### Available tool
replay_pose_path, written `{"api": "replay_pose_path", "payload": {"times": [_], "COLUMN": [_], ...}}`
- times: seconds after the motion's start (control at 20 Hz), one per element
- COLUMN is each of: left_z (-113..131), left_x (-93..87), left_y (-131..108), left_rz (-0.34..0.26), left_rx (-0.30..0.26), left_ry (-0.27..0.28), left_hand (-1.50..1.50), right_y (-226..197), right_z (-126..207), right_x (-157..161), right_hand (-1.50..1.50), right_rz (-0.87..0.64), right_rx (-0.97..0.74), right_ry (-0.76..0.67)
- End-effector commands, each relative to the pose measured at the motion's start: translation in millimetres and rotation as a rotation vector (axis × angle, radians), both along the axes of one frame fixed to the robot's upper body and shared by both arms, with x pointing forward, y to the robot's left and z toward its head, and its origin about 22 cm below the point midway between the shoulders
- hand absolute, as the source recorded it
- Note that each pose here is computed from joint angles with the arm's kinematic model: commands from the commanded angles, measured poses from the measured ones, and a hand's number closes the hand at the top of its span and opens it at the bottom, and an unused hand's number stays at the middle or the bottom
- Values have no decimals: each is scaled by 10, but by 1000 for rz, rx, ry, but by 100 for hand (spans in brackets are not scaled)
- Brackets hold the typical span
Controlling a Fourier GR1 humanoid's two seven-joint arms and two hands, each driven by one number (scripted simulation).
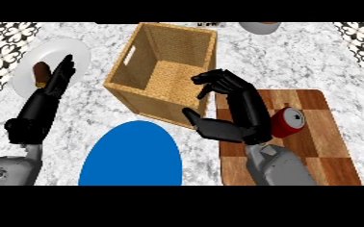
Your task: Pick the can from the cutting board and place it in the basket
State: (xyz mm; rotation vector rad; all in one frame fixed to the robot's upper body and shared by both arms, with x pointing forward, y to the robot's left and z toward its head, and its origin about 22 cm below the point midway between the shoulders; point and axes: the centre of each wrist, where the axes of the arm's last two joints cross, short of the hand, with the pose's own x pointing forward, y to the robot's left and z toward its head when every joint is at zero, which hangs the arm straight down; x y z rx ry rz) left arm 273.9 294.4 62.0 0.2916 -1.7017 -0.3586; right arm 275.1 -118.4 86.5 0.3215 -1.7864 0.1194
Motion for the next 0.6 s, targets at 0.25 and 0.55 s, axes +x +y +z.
{"api": "replay_pose_path", "payload": {"times": [0.25, 0.55], "left_z": [46, 57], "left_x": [60, 40], "left_y": [50, 80], "left_rz": [28, 11], "left_rx": [9, 18], "left_ry": [-1, -5], "left_hand": [0, 0], "right_y": [-473, -776], "right_z": [496, 1072], "right_x": [404, 517], "right_hand": [-150, -150], "right_rz": [-339, -210], "right_rx": [-703, -1266], "right_ry": [-80, 61]}}
